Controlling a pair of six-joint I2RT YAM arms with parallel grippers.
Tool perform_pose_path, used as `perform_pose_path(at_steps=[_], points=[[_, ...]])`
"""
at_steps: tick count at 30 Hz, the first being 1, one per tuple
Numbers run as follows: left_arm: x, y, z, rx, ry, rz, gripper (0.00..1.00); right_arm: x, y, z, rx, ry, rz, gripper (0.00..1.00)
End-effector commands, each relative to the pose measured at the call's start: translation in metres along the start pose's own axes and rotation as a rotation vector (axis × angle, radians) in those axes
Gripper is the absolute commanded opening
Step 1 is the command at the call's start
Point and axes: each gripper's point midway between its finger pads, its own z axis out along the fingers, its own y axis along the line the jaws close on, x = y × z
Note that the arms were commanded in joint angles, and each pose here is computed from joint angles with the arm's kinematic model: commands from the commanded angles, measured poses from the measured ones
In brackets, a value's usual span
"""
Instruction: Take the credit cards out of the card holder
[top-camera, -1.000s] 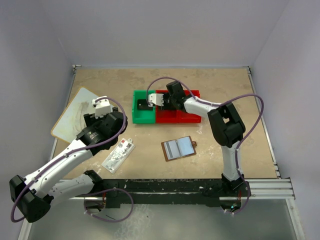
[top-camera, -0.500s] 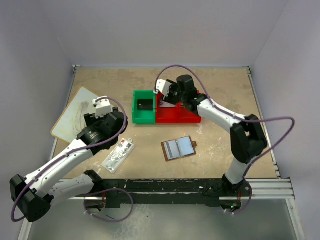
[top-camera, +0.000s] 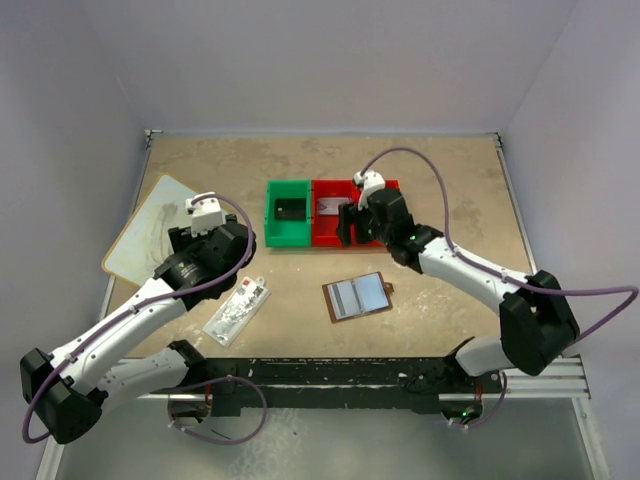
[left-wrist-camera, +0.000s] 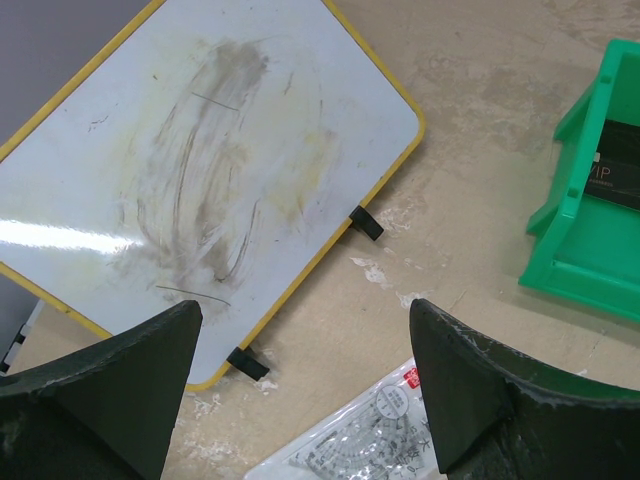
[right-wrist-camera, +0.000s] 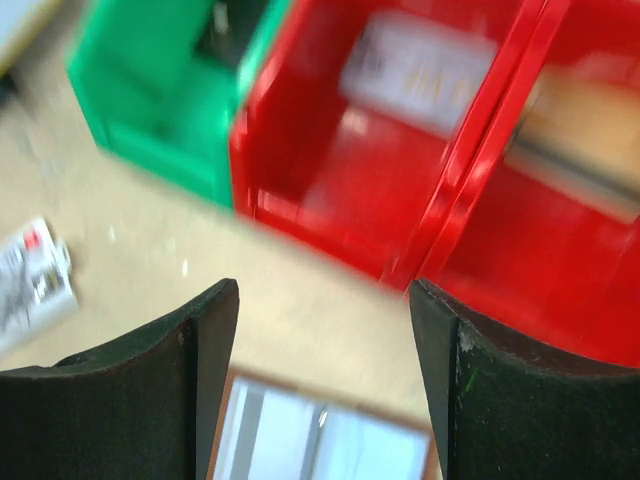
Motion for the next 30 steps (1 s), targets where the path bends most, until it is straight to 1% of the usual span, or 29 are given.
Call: perform_pose_path(at_steps=[1,5,9,14,30], points=[[-0.015,0.003,-0.002,-0.019,-0.031,-0.021,0.82,0.067,0.014,-0.017,0.089,0.142,0.171,0.73],[-0.015,0.004,-0.001,-0.031,-0.032,-0.015,0.82,0.100,0.021,-0.027,0.080,0.214,0.162,0.74],[-0.014,0.004,0.001,-0.043,-0.031,-0.004,0.82,0.119,0.038,-0.030,0.039,0.256,0.156,0.74],[-0.013,0.003,0.002,-0.054,-0.025,0.009,0.83,0.142,0.044,-0.027,0.053,0.312,0.143,0.75],[-0.015,0.007,0.000,-0.068,-0.031,-0.001,0.85,0.172,0.058,-0.020,0.105,0.412,0.049,0.73]])
